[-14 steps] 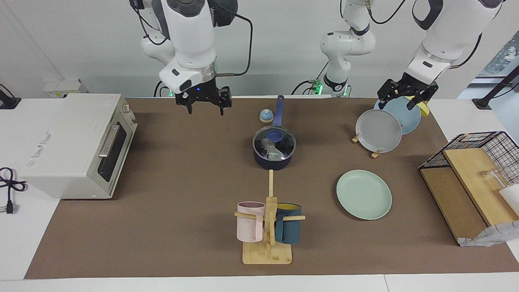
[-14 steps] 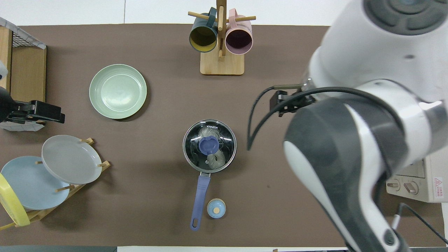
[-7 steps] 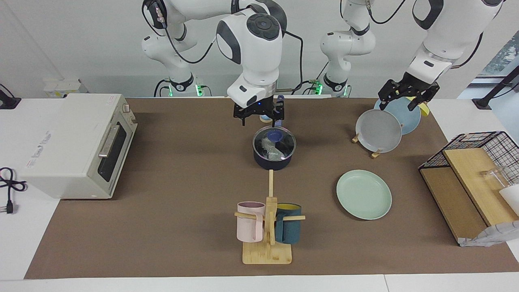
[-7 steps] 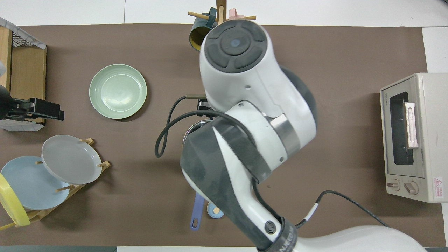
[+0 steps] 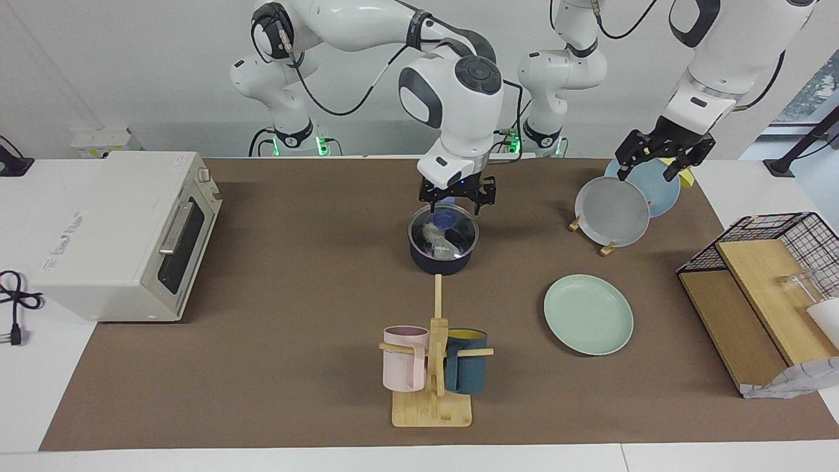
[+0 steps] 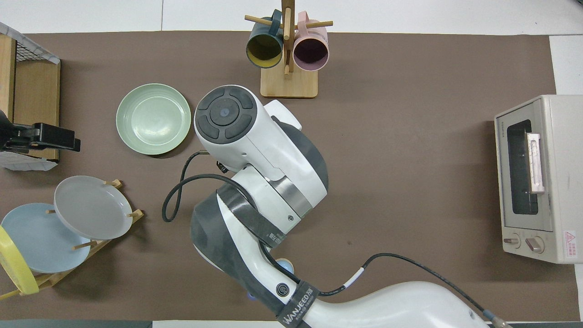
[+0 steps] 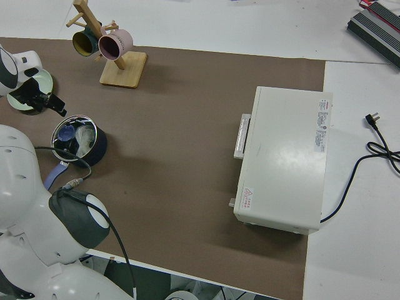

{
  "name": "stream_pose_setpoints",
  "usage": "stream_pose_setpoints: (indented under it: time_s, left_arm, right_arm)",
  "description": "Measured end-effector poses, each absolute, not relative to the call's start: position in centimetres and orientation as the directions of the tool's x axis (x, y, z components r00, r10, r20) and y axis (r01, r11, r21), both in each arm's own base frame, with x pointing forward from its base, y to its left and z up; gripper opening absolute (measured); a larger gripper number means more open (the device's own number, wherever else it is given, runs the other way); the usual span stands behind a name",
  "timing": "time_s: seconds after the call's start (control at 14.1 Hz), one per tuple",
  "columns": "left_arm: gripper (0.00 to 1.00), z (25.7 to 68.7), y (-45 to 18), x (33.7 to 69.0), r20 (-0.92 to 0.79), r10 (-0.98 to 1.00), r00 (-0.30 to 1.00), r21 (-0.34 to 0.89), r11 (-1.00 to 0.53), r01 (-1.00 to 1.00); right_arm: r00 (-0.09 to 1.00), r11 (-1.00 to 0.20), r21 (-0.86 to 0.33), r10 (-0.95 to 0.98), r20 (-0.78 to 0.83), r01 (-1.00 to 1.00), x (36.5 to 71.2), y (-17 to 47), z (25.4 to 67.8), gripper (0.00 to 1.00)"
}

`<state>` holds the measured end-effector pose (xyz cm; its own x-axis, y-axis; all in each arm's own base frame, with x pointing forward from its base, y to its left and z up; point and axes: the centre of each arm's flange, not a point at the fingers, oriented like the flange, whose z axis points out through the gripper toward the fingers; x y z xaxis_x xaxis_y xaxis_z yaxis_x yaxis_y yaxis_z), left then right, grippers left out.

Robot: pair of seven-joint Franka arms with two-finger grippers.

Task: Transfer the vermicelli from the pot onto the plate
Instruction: 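Grasp the lid's blue knob with the right gripper and lift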

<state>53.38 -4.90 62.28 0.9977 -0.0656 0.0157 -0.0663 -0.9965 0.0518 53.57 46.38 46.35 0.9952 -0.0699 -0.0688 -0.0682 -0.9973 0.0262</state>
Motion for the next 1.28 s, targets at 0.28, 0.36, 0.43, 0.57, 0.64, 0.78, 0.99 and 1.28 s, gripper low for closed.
stream_pose_setpoints:
  time_s: [0.28,0.36,0.43,0.57,0.64,0.78,0.99,1.28]
  left_arm:
    - [1.00,62.3,-4.9,53.4,0.016,-0.065,0.998,0.052,-0.997,-0.066]
    - [1.00,62.3,-4.9,53.4,0.016,-0.065,0.998,0.052,-0.997,-0.065]
    - [1.00,62.3,-4.9,53.4,0.017,-0.064,0.998,0.052,-0.997,-0.065]
    - [1.00,62.3,-4.9,53.4,0.019,-0.065,0.998,0.052,-0.996,-0.066]
    - [1.00,62.3,-4.9,53.4,0.019,-0.065,0.998,0.052,-0.996,-0.066]
    - [1.00,62.3,-4.7,53.4,0.019,-0.062,0.998,0.052,-0.997,-0.063]
    - [1.00,62.3,-4.5,53.5,0.020,-0.058,0.998,0.052,-0.997,-0.059]
    - [1.00,62.4,-4.4,53.6,0.034,-0.055,0.998,0.053,-0.997,-0.057]
  right_arm:
    - [0.997,-1.000,0.031,-0.002,-0.078,0.001,52.6,46.3,43.2,1.00]
    - [0.997,-1.000,0.026,0.012,-0.073,0.014,52.2,46.2,42.5,1.00]
    - [0.997,-0.999,0.026,0.021,-0.073,0.023,51.8,45.9,41.9,1.00]
    - [0.996,-0.999,0.034,0.036,-0.082,0.039,51.0,45.4,41.1,1.00]
    - [0.996,-0.998,0.036,0.039,-0.084,0.042,50.8,45.3,41.0,1.00]
    - [0.995,-0.998,0.040,0.052,-0.090,0.056,50.3,45.0,40.8,1.00]
    - [0.992,-0.995,0.041,0.083,-0.090,0.087,48.8,45.8,40.1,0.96]
    - [0.992,-0.994,0.047,0.090,-0.090,0.094,48.3,45.8,39.9,0.86]
